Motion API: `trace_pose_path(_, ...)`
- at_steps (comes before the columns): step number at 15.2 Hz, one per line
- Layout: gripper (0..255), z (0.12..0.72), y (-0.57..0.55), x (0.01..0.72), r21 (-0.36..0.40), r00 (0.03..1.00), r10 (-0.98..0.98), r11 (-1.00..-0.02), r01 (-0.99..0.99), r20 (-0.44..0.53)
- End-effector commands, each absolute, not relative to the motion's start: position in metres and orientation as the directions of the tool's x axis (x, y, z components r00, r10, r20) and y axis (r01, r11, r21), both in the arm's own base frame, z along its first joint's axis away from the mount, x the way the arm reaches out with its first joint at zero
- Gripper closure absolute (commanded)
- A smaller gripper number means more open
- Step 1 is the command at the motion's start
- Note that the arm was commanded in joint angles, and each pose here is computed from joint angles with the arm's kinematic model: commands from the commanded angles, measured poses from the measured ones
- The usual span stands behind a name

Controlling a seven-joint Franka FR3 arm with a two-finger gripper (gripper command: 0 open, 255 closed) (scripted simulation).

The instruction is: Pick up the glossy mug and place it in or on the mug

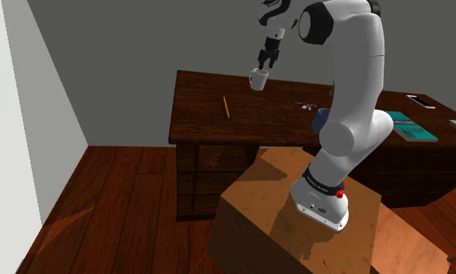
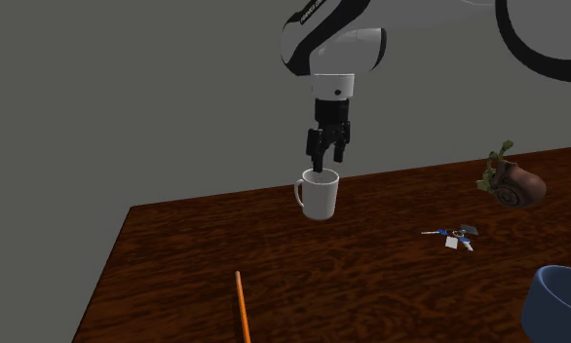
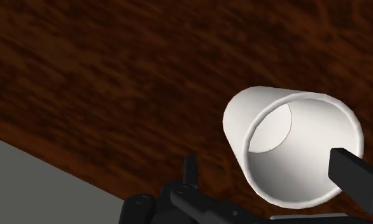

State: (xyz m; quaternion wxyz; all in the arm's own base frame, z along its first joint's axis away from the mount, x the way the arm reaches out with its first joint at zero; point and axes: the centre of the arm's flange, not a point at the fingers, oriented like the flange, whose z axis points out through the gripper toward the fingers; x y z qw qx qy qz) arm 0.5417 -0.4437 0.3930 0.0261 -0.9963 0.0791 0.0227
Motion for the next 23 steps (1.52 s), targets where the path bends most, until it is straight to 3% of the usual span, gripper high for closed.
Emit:
trace_pose_path(1, 0, 0.384, -0.450, 0.544, -0.049, 0.986, -0.161, -0.985, -0.163, -0.047)
trace_pose_path(15, 0, 0.349, -0.448, 0.542, -0.049, 0.986, -0.161, -0.985, -0.163, -0.047)
trace_pose_path(16, 255, 0.349, -0.448, 0.542, -0.049, 0.986, -0.161, -0.985, -0.163, -0.047)
trace_pose_path(23, 255, 0.349, -0.448, 0.542, -0.049, 0.986, -0.161, -0.985, -0.163, -0.047)
